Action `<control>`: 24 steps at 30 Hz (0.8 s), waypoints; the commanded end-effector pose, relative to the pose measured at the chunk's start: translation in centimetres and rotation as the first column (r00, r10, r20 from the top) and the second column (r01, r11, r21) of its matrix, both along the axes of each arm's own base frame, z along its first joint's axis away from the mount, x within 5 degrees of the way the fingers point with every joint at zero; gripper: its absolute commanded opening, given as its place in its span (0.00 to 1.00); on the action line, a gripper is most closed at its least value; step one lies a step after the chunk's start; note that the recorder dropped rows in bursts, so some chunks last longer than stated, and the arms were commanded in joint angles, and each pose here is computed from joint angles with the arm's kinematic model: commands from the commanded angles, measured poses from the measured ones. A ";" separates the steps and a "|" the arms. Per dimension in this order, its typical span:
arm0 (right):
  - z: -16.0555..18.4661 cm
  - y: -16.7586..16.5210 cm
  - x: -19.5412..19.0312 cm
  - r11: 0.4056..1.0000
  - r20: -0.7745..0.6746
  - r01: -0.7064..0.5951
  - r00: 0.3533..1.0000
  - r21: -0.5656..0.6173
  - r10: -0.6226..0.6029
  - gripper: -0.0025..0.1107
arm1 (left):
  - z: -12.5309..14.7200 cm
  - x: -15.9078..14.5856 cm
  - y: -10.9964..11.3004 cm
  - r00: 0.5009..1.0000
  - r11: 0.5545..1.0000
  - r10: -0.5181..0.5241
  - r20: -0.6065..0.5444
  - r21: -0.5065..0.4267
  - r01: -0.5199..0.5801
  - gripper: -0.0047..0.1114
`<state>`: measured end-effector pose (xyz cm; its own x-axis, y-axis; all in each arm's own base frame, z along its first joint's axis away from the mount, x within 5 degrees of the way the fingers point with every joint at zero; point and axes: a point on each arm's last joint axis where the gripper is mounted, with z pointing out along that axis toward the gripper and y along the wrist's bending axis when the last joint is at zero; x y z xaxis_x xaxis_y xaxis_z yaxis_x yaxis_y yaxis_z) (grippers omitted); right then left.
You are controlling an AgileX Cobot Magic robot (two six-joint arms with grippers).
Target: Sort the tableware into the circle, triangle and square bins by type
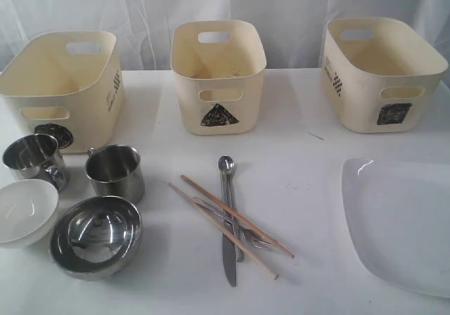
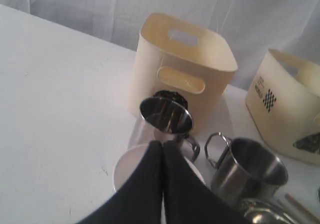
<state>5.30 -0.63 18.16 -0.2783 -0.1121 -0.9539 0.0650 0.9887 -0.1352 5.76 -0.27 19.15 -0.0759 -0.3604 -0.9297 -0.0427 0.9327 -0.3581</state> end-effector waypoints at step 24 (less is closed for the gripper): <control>0.0 0.0 0.0 1.000 0.007 0.000 1.000 -0.007 0.001 0.02 | 7.2 16.7 0.3 0.668 0.925 -0.238 -0.705 0.043 0.376 0.04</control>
